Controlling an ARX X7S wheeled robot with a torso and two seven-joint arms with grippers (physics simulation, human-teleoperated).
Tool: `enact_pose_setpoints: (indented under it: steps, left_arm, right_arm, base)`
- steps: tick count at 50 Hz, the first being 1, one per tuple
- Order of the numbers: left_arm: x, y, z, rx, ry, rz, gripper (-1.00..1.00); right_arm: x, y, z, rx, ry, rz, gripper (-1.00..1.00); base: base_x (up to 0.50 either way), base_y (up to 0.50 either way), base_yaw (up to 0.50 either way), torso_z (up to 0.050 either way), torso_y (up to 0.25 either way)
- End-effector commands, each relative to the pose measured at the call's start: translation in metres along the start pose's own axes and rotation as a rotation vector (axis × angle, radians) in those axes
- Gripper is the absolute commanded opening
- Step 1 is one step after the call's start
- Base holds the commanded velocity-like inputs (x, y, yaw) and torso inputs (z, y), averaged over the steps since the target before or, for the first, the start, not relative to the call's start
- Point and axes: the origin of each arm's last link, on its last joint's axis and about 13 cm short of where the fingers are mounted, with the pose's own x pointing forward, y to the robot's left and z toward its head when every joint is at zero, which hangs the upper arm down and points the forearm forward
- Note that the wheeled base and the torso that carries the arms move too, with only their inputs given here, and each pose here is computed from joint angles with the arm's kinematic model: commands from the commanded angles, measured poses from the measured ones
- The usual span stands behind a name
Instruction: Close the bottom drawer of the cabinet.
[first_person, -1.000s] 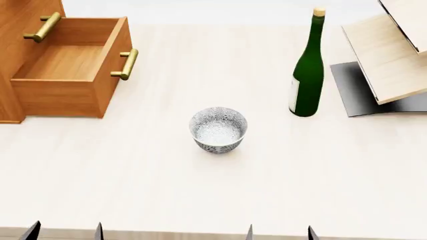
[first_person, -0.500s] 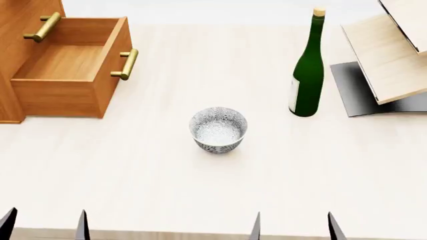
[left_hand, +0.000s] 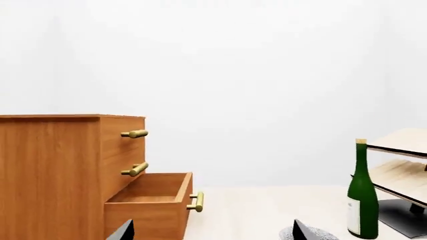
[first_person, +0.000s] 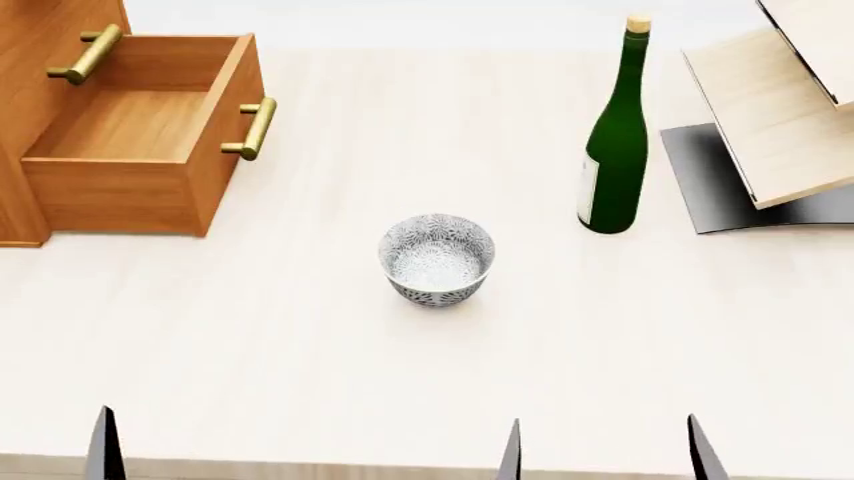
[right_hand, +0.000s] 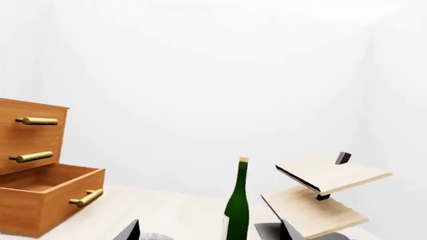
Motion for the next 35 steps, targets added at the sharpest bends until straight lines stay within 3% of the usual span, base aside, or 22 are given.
enact_pose_setpoints:
  steps: [1,10,24,35]
  left_arm:
    - [-0.012,0.0,0.027,0.001,-0.101,-0.002,1.0]
    - [-0.021,0.001,0.042,-0.009,-0.153,-0.009,1.0]
    - [-0.021,0.001,0.041,-0.011,-0.153,-0.013,1.0]
    - [-0.02,0.0,0.04,-0.012,-0.145,-0.018,1.0]
  right_arm:
    - [-0.01,0.0,0.021,-0.012,-0.076,0.005,1.0]
    - [-0.014,0.001,0.029,-0.038,-0.112,-0.001,1.0]
    - [-0.011,0.001,0.024,-0.04,-0.114,-0.006,1.0]
    - [-0.009,0.002,0.022,-0.047,-0.094,-0.005,1.0]
  base:
    - [0.0,0.0,0.0,0.0,0.0]
    - [0.0,0.0,0.0,0.0,0.0]
    - [0.0,0.02,0.0,0.0,0.0]
    - [0.0,0.47,0.0,0.0,0.0]
